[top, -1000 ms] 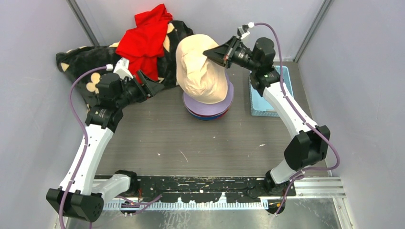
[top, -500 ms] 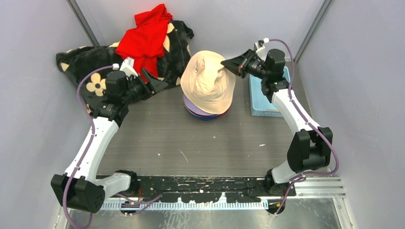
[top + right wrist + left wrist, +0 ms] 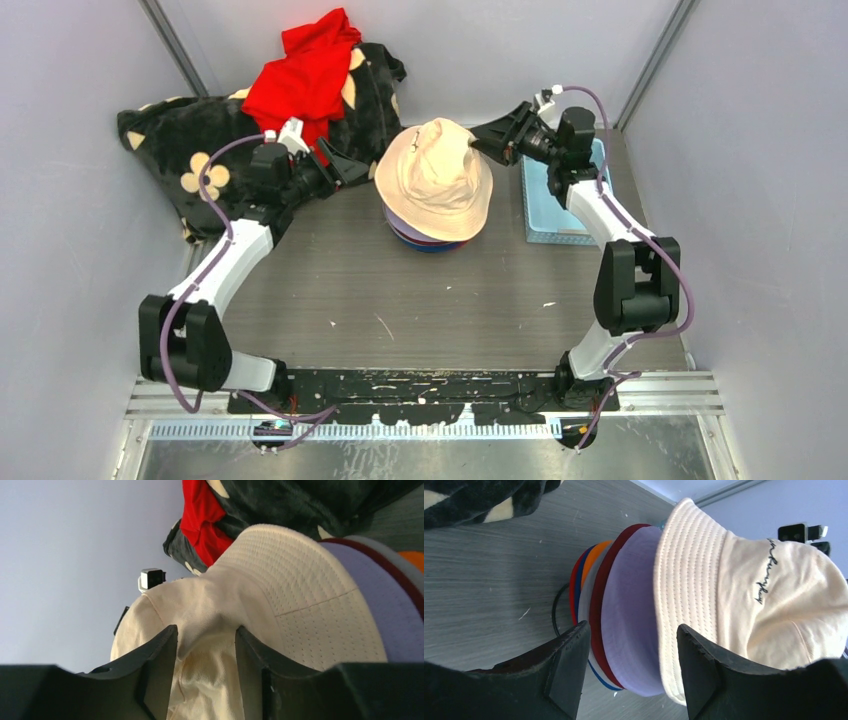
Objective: Stack the hats
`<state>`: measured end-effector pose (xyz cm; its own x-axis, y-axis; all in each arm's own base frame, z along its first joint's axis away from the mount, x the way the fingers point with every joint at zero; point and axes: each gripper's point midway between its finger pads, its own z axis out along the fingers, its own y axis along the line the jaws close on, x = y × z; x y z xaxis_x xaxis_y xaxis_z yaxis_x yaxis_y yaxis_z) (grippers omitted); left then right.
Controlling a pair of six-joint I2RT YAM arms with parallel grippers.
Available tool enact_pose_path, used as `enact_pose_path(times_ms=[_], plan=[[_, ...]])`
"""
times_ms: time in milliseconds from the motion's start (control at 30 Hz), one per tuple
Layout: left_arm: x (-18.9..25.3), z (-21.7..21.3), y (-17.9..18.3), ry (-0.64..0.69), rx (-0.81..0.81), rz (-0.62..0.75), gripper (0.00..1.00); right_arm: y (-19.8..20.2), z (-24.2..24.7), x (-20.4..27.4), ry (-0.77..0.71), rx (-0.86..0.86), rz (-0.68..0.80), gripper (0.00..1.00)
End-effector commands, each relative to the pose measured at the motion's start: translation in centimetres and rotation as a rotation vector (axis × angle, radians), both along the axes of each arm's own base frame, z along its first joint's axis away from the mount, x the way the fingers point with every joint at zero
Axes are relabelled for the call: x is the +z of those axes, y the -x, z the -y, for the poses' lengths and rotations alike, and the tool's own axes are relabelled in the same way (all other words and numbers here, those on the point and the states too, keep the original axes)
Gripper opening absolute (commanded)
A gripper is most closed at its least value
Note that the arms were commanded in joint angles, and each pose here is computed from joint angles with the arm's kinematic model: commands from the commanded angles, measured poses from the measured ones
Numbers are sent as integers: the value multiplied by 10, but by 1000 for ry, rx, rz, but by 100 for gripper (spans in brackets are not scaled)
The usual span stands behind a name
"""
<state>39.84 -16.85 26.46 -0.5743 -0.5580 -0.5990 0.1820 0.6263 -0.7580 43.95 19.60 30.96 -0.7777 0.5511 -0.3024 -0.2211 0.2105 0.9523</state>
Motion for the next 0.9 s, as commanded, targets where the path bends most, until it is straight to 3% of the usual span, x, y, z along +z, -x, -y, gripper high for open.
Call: enact_pose_path(times_ms=[0, 333, 733, 867], plan=[[37, 14, -14, 94, -74, 188, 64, 4, 26, 54, -15, -36, 241, 56], [38, 37, -20, 245, -203, 241, 65, 16, 72, 29, 174, -176, 240, 62], [28, 54, -29, 383, -318, 217, 64, 29, 77, 2, 183, -168, 200, 62], [33, 60, -28, 457, -377, 227, 57, 30, 80, -6, 185, -173, 181, 61]])
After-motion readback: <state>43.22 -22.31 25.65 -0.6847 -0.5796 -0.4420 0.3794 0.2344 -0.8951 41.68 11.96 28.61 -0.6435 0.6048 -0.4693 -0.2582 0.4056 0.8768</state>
